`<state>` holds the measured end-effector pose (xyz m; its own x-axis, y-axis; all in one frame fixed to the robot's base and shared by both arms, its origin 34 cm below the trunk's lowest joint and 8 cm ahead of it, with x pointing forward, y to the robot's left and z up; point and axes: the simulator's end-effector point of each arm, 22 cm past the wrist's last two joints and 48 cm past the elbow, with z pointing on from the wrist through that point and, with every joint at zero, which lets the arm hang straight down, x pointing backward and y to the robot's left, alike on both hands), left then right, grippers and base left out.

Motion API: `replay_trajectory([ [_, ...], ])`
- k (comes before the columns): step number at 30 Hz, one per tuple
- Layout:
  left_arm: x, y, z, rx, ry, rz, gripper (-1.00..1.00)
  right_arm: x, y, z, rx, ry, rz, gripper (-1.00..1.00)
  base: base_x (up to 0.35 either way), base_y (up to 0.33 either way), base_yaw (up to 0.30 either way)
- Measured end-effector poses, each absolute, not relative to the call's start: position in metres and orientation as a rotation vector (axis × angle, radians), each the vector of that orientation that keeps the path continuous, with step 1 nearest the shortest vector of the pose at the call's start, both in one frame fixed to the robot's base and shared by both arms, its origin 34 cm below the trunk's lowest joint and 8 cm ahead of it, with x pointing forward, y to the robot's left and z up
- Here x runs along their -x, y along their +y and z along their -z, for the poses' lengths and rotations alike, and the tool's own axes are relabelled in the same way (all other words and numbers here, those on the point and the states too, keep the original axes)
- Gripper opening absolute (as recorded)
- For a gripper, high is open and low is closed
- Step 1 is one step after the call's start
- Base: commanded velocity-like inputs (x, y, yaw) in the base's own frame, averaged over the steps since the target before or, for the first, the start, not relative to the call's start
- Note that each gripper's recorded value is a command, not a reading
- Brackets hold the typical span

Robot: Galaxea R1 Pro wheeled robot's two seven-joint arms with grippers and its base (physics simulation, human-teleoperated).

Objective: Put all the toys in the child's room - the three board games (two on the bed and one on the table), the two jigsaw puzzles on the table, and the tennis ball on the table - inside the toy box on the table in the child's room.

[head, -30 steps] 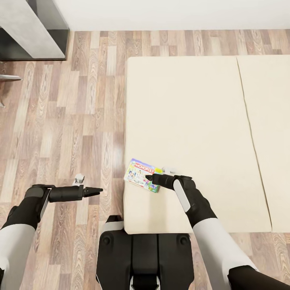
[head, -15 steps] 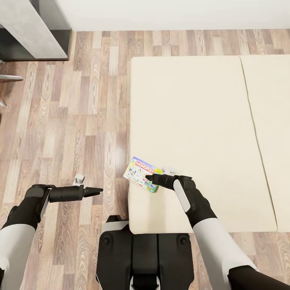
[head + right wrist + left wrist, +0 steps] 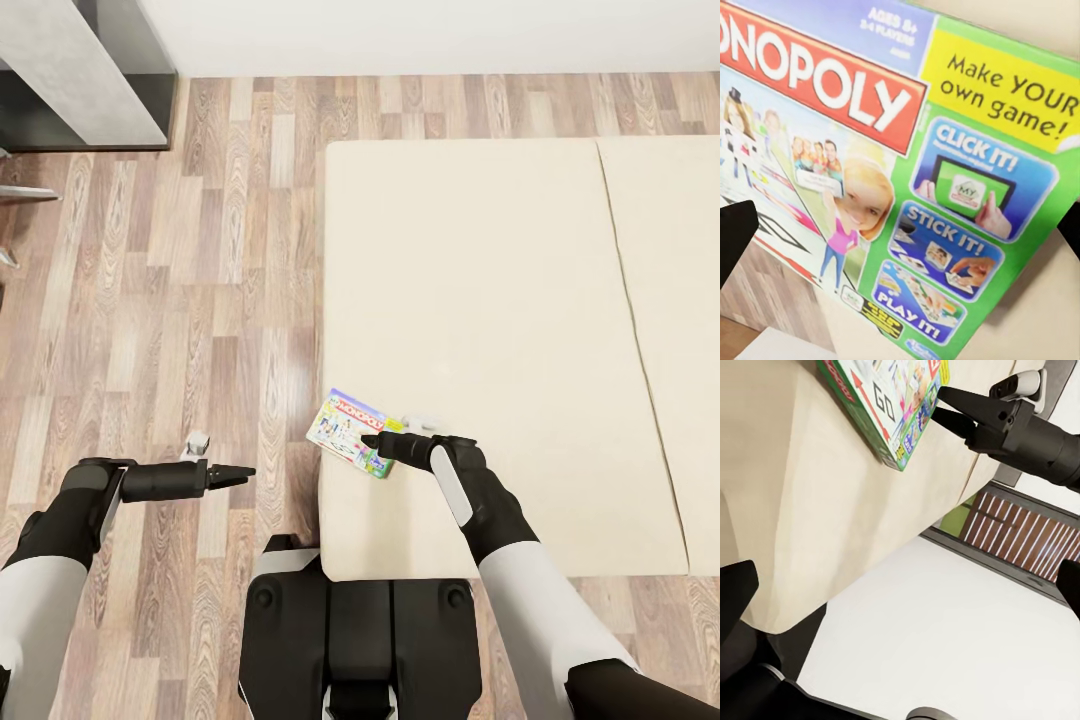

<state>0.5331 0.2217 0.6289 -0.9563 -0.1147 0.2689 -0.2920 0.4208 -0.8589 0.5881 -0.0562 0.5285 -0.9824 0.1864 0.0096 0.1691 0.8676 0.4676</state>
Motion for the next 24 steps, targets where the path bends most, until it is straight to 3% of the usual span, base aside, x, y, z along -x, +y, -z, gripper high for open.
replay_trajectory([
  [24, -0.533, 0.222, -0.629, -0.362, -2.502, -1.564, 1.0, -0.587, -0.043, -0.533, -0.23, 2.997, -0.783, 1.0, 0.0, 0.0, 0.0],
])
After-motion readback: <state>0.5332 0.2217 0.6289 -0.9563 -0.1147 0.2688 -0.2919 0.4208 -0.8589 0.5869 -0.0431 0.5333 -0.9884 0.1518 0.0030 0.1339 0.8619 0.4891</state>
